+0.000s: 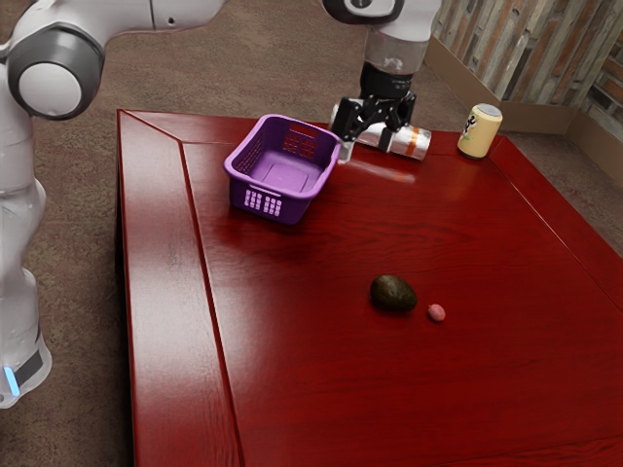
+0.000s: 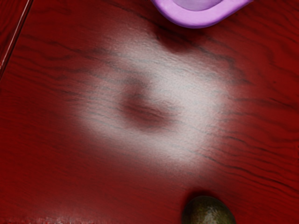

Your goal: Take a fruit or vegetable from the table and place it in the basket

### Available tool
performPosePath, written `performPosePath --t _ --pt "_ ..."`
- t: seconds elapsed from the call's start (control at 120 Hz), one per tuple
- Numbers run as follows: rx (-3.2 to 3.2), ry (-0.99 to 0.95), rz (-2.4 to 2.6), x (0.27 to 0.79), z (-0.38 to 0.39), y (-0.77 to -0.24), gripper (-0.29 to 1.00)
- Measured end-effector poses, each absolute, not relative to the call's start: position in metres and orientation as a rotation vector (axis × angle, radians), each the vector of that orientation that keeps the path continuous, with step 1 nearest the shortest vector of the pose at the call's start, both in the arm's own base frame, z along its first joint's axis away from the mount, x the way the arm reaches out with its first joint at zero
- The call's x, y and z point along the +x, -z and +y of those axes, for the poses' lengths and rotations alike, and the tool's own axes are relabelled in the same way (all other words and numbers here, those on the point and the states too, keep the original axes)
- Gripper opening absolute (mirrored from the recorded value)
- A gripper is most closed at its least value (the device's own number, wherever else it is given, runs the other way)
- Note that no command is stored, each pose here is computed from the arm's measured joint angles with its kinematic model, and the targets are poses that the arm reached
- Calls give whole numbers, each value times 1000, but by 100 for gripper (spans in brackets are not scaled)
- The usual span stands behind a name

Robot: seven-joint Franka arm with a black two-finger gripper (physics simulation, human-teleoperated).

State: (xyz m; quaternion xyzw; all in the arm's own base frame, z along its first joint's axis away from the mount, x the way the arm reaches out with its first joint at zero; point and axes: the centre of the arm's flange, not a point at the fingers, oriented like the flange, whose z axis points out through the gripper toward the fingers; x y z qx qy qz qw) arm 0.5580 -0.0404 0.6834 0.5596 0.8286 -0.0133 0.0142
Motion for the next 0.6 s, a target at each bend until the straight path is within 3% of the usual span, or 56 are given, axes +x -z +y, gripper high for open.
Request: performPosePath --t 0.208,0.367,0.525,0.6 --pt "1596 46 2659 556 -39 -688 70" --pt "1622 105 2583 542 -86 -705 70" --pt "1999 217 2307 561 -121 -670 70" --pt "2273 146 2062 561 -147 -666 70"
